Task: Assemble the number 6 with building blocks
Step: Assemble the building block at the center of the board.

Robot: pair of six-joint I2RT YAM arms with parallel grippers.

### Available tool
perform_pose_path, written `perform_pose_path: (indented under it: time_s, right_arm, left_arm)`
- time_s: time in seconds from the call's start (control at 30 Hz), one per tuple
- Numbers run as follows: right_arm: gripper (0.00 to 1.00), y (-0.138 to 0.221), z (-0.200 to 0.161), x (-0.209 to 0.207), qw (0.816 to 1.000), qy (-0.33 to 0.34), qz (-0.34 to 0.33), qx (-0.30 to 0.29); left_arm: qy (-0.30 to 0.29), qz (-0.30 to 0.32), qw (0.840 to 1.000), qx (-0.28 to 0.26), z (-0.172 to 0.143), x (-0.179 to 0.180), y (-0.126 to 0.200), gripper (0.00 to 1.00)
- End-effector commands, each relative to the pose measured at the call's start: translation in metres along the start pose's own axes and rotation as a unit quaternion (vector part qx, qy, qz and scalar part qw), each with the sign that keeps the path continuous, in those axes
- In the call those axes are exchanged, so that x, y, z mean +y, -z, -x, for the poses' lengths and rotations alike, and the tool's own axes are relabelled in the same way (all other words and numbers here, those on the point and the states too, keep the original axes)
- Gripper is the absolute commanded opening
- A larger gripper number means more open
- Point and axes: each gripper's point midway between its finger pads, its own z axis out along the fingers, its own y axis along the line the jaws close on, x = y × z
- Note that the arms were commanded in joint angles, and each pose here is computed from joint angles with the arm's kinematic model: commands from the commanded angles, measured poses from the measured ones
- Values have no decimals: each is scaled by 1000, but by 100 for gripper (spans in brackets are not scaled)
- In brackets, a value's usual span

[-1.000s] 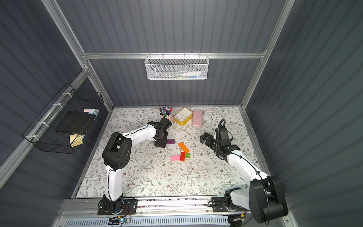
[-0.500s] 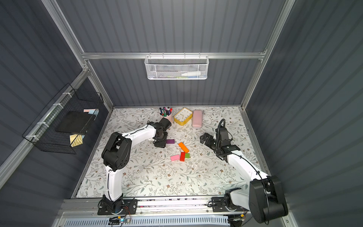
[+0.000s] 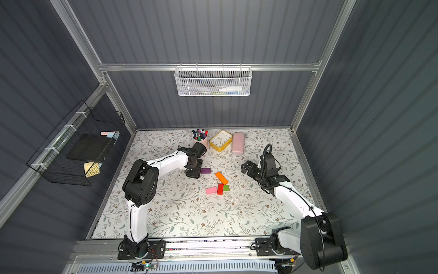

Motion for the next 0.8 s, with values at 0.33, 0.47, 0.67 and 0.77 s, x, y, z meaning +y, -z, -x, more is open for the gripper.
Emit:
perform_pose_path:
  time_s: [0.33,0.47,0.67,0.77]
  right_arm:
    - [98,1,-4,-3,1000,-3,2,4]
    - [98,1,-5,-3,1000,-3,2,5]
    - [98,1,-5,5,1000,7,20,11]
    - [97,1,-10,19,998,29,46,28]
  left_arm:
    - [-4,-8,999,-30,17,0,14,90]
    - [1,-1,999,-32,19,5,16,89]
    - [6,-4,999,-48,30,11,30,89]
    - [4,-11,998,-65,45,16,42,88]
